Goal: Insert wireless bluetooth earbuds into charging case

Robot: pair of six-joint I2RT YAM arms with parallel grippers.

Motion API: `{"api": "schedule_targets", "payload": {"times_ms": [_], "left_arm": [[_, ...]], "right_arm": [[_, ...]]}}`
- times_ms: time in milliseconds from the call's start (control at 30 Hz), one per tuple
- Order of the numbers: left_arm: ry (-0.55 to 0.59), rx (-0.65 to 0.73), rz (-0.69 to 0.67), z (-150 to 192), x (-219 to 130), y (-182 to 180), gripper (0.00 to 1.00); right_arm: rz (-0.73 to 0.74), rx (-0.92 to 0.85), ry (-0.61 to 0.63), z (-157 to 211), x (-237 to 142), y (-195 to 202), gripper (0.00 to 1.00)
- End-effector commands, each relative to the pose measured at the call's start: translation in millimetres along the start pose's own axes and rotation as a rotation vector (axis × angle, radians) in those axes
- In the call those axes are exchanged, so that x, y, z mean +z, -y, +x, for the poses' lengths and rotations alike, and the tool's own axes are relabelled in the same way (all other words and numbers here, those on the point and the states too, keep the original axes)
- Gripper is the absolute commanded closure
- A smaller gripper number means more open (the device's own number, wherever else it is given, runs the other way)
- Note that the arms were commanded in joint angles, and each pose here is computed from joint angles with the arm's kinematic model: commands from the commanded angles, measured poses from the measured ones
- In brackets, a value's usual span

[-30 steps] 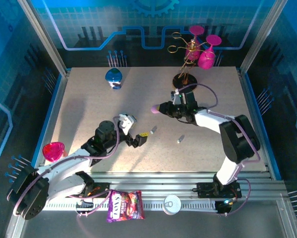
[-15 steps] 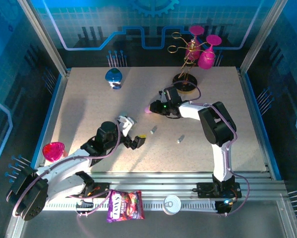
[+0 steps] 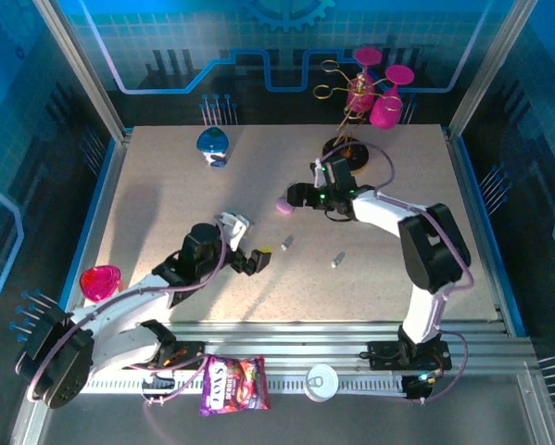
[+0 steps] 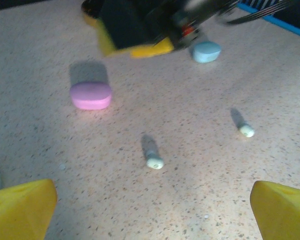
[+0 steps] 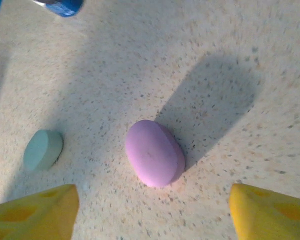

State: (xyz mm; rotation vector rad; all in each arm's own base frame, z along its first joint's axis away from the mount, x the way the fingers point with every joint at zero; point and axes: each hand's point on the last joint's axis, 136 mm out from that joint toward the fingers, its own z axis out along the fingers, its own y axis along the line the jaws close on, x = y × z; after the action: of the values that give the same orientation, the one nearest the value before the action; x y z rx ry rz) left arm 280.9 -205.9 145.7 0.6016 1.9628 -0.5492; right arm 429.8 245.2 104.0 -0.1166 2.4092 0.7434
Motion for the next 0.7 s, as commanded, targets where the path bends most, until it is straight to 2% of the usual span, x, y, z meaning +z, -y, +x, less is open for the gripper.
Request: {"api": "schedule_targets", "payload": {"times_ms": [0,100,333,533,667], "left_arm": [[-0.047,-0.071,-0.108,-12,0,-32,0.01],[-0.129,-0.107,-0.18,-11,0,-58,0.01],[-0.446,-0.171,-0.366,23,9,-118,0.01],[-0.648,-0.208,-0.378,56,31,-142,0.08],[-0.736,-0.204,-0.391,73,47,-153,0.16]], "right_arm": [[0.03,-0.123,0.03,2,-29,1,0.14],[0.017,-0.172,0.057,9,-48,-4,0.11],[-0.017,-0.215,0.089,28,-81,-15,0.1],[-0.006,-0.208,0.084,44,-94,-9,0.1],[0.004,-0.216,0.092,46,-100,-8,0.1]]}}
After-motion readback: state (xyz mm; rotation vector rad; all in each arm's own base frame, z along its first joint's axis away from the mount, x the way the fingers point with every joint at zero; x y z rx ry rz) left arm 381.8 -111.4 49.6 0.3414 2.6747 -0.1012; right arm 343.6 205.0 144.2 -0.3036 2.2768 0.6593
